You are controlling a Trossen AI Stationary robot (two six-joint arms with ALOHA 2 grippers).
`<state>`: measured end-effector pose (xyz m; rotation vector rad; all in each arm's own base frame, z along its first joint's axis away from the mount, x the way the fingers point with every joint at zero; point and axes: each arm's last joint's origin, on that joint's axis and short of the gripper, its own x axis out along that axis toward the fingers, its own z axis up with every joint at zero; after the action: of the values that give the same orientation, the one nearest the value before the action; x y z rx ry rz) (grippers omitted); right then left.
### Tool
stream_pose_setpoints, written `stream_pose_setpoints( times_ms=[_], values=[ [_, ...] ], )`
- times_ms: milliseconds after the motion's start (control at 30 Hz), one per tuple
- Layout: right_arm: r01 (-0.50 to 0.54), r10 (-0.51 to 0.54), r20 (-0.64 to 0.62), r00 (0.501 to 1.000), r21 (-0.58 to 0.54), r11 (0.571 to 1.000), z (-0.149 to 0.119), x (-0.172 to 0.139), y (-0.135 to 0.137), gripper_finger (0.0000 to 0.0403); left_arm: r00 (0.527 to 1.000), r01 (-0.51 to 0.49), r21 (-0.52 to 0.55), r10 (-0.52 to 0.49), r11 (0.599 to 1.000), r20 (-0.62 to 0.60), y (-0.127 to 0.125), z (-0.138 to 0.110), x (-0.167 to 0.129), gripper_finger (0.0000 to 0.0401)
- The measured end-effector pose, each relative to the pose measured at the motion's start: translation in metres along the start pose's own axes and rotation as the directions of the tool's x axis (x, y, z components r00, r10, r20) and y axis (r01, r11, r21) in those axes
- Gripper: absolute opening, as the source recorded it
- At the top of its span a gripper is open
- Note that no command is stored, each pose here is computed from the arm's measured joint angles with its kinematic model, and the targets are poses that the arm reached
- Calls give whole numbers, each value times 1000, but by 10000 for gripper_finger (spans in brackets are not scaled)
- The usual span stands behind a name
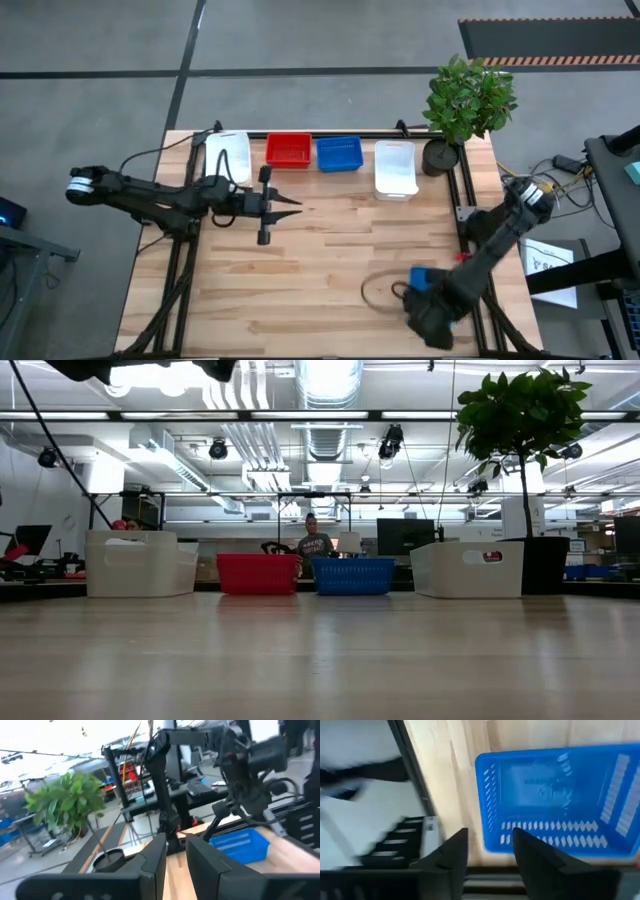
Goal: Stack baskets by color
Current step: Stack the bottom blue bin on the blue bins
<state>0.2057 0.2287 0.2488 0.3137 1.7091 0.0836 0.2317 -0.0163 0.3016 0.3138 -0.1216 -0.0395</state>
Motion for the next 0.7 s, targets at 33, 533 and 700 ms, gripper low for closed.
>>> stream_pose_setpoints(
  times_ms=[33, 533, 700],
  values=[
    [36, -35, 13, 999, -50, 998, -4, 7, 5, 161, 1000, 9, -1, -9, 1000, 7, -2, 1, -2, 58],
    [212, -207, 63, 976, -85, 974, -28, 70, 37, 148, 996, 69, -3, -69, 998, 48, -15, 11, -10, 58],
    [293, -278, 143, 950, -98, 951, -20, 79, 34, 107, 997, 69, -1, -68, 998, 48, -15, 11, -10, 58]
  ],
)
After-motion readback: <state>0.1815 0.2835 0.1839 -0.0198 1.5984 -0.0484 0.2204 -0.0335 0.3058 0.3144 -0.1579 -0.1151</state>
